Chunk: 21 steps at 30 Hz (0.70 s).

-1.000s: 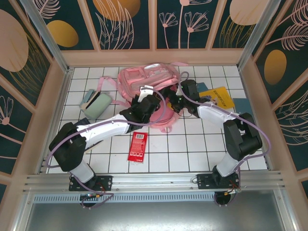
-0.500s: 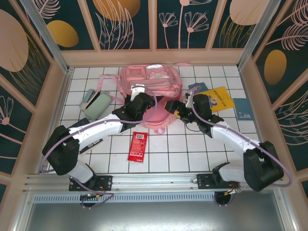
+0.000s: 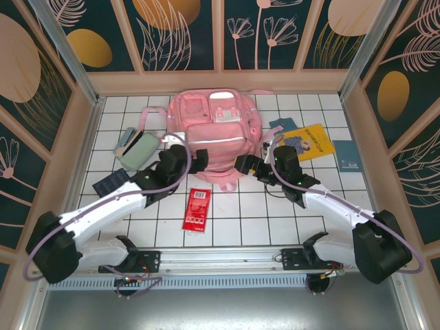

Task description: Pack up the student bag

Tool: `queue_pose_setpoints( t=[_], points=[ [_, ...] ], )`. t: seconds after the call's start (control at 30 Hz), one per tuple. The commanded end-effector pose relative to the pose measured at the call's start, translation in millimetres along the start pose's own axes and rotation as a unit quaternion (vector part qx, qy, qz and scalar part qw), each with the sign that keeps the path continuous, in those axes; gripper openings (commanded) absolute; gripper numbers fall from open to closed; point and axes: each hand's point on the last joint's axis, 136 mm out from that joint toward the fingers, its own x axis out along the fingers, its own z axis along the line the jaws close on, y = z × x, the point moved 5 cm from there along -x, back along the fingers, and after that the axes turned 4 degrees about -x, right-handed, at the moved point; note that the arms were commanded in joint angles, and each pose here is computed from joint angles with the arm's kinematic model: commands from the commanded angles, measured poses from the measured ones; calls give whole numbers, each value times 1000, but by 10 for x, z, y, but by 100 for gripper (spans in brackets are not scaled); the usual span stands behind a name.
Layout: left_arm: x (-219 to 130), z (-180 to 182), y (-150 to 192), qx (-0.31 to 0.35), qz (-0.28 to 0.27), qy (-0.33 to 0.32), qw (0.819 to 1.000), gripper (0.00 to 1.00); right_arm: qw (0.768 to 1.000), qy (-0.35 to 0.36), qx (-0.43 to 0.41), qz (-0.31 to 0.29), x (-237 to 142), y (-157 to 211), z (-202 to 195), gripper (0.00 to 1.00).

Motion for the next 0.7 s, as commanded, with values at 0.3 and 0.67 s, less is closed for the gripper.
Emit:
queue_pose_setpoints(
  t=[0.3, 0.67],
  points=[
    [-171, 1461, 169, -239, -12, -214, 947, 98, 987, -69, -140, 30, 744, 19, 878, 99],
    [-408, 2440, 385, -358, -80, -358, 858, 99, 971, -102, -192, 104, 1724, 331, 1371, 99]
  ],
)
